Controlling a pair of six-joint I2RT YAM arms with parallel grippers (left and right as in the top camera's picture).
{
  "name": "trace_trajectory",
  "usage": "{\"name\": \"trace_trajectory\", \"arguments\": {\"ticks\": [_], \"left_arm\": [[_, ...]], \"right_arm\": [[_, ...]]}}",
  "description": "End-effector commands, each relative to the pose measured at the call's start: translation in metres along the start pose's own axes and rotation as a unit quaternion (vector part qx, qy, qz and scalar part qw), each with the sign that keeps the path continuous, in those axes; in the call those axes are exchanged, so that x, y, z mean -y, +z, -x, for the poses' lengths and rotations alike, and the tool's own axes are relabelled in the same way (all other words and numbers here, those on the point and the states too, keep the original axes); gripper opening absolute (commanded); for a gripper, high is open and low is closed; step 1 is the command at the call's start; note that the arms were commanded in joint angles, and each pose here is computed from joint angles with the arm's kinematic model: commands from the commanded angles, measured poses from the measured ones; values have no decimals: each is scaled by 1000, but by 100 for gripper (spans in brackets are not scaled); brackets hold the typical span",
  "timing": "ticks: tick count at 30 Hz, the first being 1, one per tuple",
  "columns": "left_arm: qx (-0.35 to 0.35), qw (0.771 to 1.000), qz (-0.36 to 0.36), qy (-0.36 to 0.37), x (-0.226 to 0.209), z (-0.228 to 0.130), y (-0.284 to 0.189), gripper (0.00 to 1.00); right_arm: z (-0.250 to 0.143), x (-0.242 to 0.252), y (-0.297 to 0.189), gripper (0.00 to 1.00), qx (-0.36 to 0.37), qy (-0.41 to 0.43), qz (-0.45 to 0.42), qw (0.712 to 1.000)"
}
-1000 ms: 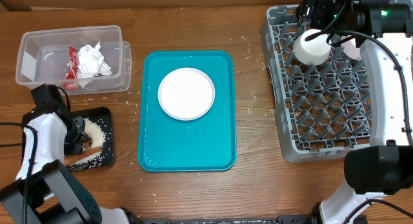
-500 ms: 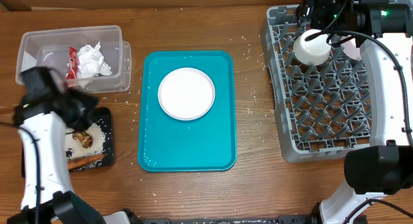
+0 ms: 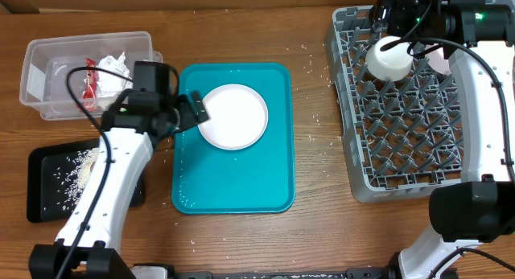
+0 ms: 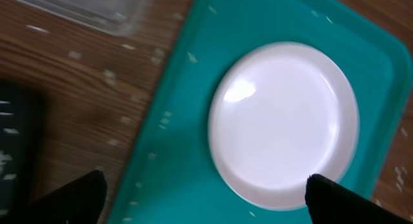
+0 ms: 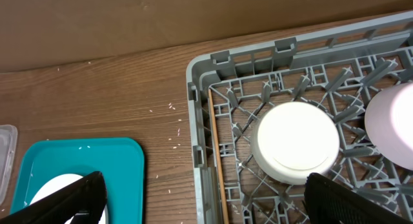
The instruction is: Sort waste into correct bins and load items into the dishwasher
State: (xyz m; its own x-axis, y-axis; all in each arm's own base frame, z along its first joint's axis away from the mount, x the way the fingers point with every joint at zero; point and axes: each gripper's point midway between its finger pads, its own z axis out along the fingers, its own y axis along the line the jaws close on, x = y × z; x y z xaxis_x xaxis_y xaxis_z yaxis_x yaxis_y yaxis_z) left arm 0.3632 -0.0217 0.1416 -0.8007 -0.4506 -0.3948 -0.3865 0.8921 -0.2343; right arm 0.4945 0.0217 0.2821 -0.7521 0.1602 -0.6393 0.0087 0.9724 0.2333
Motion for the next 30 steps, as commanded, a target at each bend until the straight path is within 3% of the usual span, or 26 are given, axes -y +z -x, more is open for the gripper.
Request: {"name": "trace_trajectory", "arguments": {"ticks": [1, 9, 13, 16, 18, 20, 28, 30], "left_arm": [[79, 993, 61, -58, -40, 55, -25, 100], [115, 980, 89, -134, -98, 89, -43, 100], [117, 979, 93, -141, -104, 90, -45, 100], [117, 979, 93, -141, -104, 90, -45, 100], [117, 979, 93, -141, -104, 90, -45, 100], [117, 979, 93, -141, -104, 90, -45, 100], [117, 979, 92, -141, -104, 90, -45, 100], [117, 979, 93, -141, -104, 90, -45, 100]], "right_arm": [[2, 3, 0, 100, 4, 3, -4, 1000], [1, 2, 0, 100, 2, 6, 0, 1000], [-13, -37, -5, 100, -36, 48, 109, 992], [-18, -88, -18, 100, -62, 63, 251, 964], [-23, -109, -20, 100, -70, 50, 280, 956], [-37, -124, -12, 100, -85, 33, 262, 961], [-129, -137, 53, 100, -129, -13, -9, 992], [-147, -146, 63, 100, -139, -31, -30, 989]]}}
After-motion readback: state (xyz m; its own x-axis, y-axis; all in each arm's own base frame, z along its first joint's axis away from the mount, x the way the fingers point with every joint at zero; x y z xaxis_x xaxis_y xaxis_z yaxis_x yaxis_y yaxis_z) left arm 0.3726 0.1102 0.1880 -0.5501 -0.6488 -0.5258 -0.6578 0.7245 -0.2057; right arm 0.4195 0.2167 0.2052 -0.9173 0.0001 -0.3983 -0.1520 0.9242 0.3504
